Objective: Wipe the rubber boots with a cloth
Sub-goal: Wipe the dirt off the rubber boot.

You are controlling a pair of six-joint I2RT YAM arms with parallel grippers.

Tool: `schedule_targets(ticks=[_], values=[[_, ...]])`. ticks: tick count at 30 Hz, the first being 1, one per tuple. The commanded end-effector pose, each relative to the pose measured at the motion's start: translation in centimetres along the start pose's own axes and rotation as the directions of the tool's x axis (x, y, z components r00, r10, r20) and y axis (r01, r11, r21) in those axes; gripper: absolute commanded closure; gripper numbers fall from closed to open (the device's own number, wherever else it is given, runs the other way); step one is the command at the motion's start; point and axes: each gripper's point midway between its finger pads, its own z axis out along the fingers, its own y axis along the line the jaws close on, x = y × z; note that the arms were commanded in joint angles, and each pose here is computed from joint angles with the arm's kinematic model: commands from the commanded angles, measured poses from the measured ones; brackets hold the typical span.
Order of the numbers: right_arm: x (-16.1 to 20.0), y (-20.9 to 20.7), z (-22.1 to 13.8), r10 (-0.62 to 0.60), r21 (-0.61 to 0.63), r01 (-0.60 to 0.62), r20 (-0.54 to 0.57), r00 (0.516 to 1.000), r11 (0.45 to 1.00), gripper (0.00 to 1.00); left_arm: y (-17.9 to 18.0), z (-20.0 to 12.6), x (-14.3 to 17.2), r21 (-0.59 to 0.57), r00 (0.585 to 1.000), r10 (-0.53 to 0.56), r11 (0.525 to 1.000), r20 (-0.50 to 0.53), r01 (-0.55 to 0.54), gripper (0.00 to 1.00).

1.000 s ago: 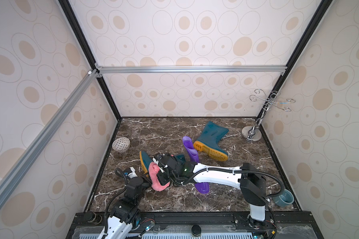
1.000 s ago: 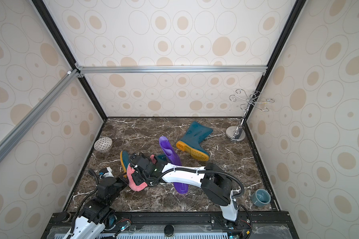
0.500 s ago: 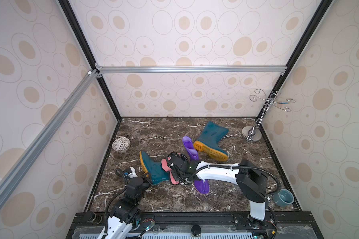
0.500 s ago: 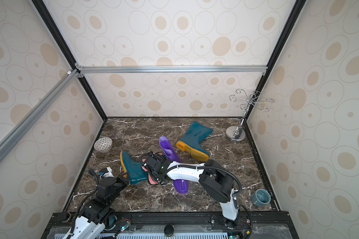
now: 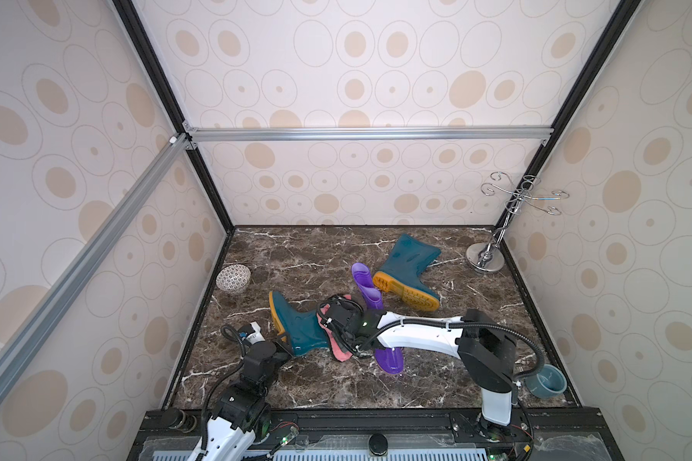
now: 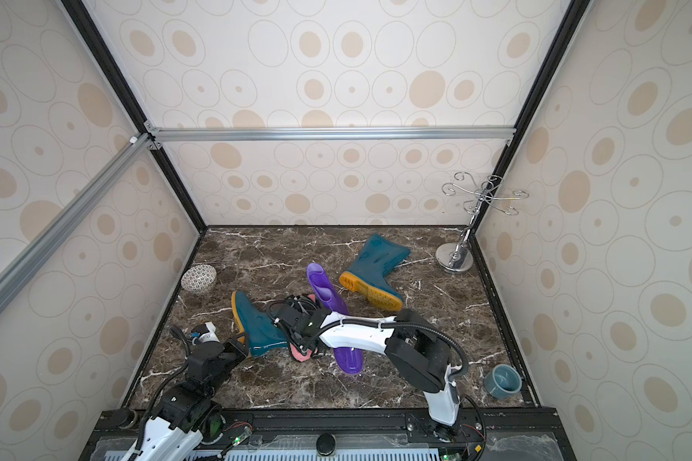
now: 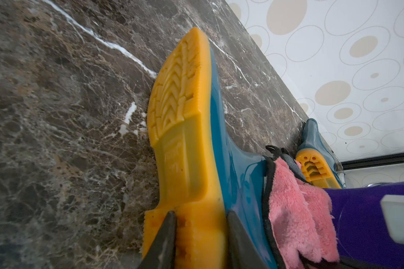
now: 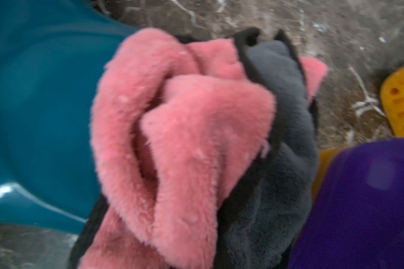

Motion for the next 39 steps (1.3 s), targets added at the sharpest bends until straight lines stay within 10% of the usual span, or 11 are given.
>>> schedule_targets(ticks=[1,7,15,22,31,39], values=[[-2.7,7.0,-2.5,-0.044,-0.213,0.060,0.077,0.996,0.975,1.00,4.9,0.8,3.1,-0.144,0.998,0.016,0.989,-0.066,-0.025,1.00],[-7.3,12.2,-8.8,0.052,-0.513,0.042,0.167,0.985,0.858,1.00,4.8,0.8,3.1,-0.140,0.998,0.017,0.990,-0.066,-0.026,1.00],[-6.5,7.3,-4.6,0.143,-0.421,-0.086,0.105,0.984,0.903,1.00,4.8,0.8,3.1,-0.140,0.997,0.018,0.990,-0.069,-0.027,1.00],[-3.0,-1.0,-1.2,0.112,-0.050,-0.108,0.095,0.989,0.993,1.00,4.8,0.8,3.1,-0.141,0.997,0.019,0.990,-0.068,-0.028,1.00],[0.9,-7.7,-2.7,0.111,0.259,-0.127,0.073,0.991,0.958,1.00,4.9,0.8,3.2,-0.146,0.997,0.020,0.989,-0.073,-0.030,1.00],[-0.1,0.0,-2.9,0.059,-0.090,-0.054,0.048,0.997,0.994,1.00,4.9,0.8,3.1,-0.149,0.997,0.019,0.988,-0.071,-0.030,1.00]])
